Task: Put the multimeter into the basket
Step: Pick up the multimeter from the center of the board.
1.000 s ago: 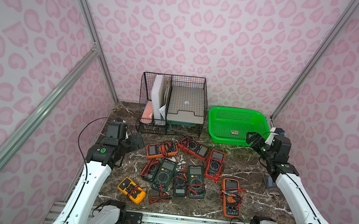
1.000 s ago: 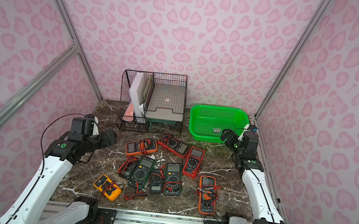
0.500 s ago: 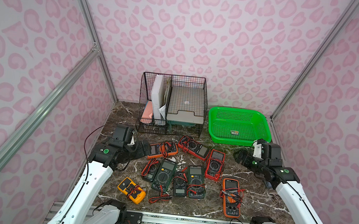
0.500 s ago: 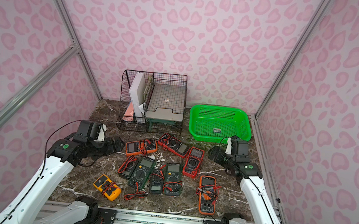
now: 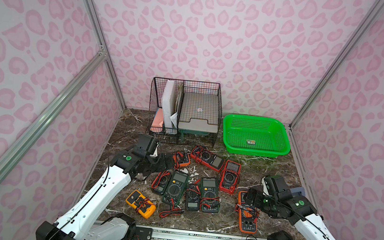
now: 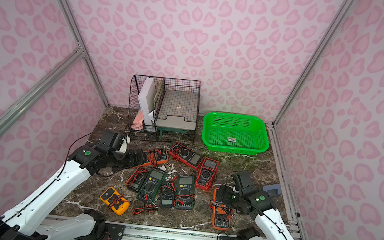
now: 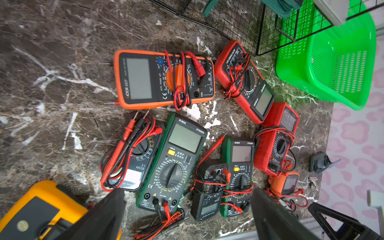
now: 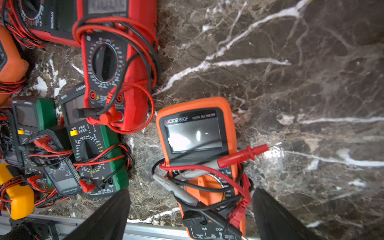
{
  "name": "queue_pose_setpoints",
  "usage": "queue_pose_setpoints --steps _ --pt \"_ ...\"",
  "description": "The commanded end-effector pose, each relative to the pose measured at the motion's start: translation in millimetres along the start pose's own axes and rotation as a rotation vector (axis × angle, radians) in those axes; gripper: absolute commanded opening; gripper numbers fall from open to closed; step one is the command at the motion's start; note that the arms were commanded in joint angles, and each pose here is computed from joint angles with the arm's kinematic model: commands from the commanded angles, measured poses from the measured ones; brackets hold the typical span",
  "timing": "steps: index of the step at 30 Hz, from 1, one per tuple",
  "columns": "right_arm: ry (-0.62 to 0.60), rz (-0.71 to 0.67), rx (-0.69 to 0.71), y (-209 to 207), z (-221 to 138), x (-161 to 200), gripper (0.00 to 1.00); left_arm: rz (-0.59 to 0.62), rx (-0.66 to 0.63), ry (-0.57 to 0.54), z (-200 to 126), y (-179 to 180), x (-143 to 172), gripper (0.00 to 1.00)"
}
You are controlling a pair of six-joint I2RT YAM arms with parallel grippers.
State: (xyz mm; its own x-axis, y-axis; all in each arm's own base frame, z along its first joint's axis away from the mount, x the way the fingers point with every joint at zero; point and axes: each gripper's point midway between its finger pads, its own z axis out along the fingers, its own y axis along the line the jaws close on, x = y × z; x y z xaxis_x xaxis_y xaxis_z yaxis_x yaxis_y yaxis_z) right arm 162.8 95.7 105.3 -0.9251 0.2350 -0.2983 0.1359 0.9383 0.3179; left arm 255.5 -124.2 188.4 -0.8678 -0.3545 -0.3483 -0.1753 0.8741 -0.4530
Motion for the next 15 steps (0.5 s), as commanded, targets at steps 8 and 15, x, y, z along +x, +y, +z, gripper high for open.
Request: queue_pose_setpoints --steps 8,15 --pt "0.083 -0.019 0.095 -6 13 19 0.99 0.06 0.037 0.03 20 -33 3 0.98" --pt "0.103 0.003 0.131 -12 23 25 1.0 0.068 0.055 0.034 27 -40 5 0.99"
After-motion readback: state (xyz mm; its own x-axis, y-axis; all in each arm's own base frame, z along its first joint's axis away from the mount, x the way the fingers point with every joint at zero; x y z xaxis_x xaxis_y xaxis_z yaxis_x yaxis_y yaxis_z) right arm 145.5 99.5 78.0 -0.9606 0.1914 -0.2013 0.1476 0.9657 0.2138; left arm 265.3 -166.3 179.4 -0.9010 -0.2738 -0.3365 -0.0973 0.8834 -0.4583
